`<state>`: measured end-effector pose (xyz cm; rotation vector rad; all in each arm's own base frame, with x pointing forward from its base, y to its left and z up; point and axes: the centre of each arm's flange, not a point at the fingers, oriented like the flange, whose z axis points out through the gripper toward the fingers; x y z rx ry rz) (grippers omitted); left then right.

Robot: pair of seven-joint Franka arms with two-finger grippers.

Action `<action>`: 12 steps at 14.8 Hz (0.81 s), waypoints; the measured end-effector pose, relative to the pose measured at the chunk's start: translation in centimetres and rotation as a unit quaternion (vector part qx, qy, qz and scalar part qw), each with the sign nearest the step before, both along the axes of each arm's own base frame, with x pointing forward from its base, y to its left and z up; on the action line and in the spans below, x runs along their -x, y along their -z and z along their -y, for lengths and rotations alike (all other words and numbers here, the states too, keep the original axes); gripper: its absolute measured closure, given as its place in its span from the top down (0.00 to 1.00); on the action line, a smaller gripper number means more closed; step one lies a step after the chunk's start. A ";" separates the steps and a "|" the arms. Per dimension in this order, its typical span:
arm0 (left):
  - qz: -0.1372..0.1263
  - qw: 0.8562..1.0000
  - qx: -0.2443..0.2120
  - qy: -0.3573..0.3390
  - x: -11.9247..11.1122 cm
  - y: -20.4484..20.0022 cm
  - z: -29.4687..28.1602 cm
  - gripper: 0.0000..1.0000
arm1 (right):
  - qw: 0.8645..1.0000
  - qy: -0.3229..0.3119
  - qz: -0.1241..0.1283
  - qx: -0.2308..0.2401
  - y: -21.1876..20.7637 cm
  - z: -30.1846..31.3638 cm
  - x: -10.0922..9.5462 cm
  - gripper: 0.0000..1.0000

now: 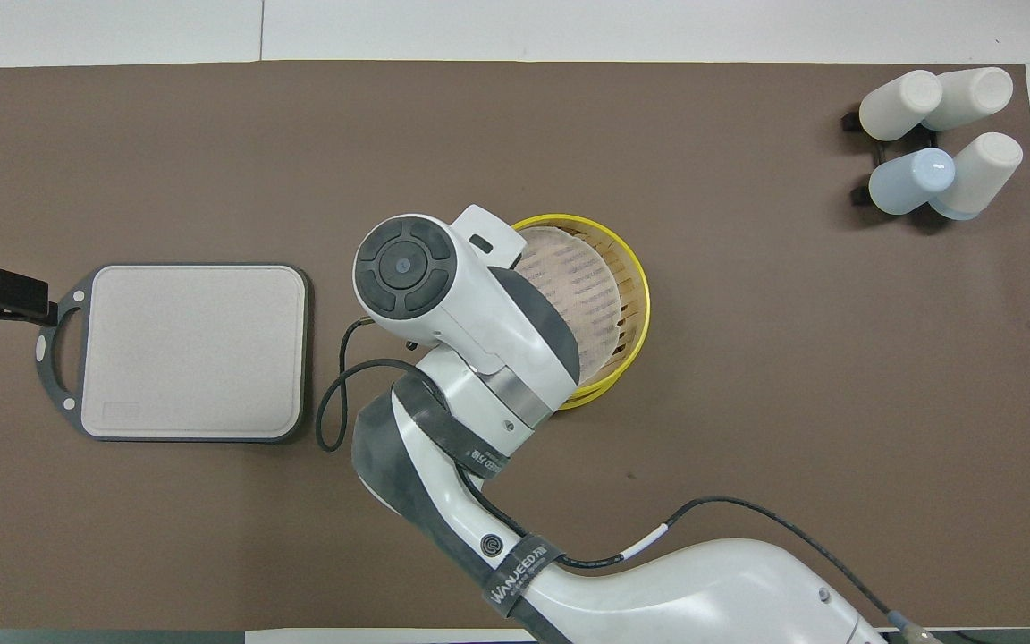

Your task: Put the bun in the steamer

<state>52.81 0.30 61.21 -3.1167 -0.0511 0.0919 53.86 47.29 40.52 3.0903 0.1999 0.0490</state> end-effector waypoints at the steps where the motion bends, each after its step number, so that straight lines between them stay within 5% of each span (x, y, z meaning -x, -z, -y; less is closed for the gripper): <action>1: 0.000 1.000 0.000 0.001 -0.1 -0.2 0.1 1.00 | 1.000 0.000 0.001 0.002 0.3 -0.3 0.2 0.11; 12: 0.004 1.000 0.010 0.001 -0.6 -1.2 0.4 1.00 | 1.000 0.005 0.001 0.011 1.9 0.5 -0.3 0.11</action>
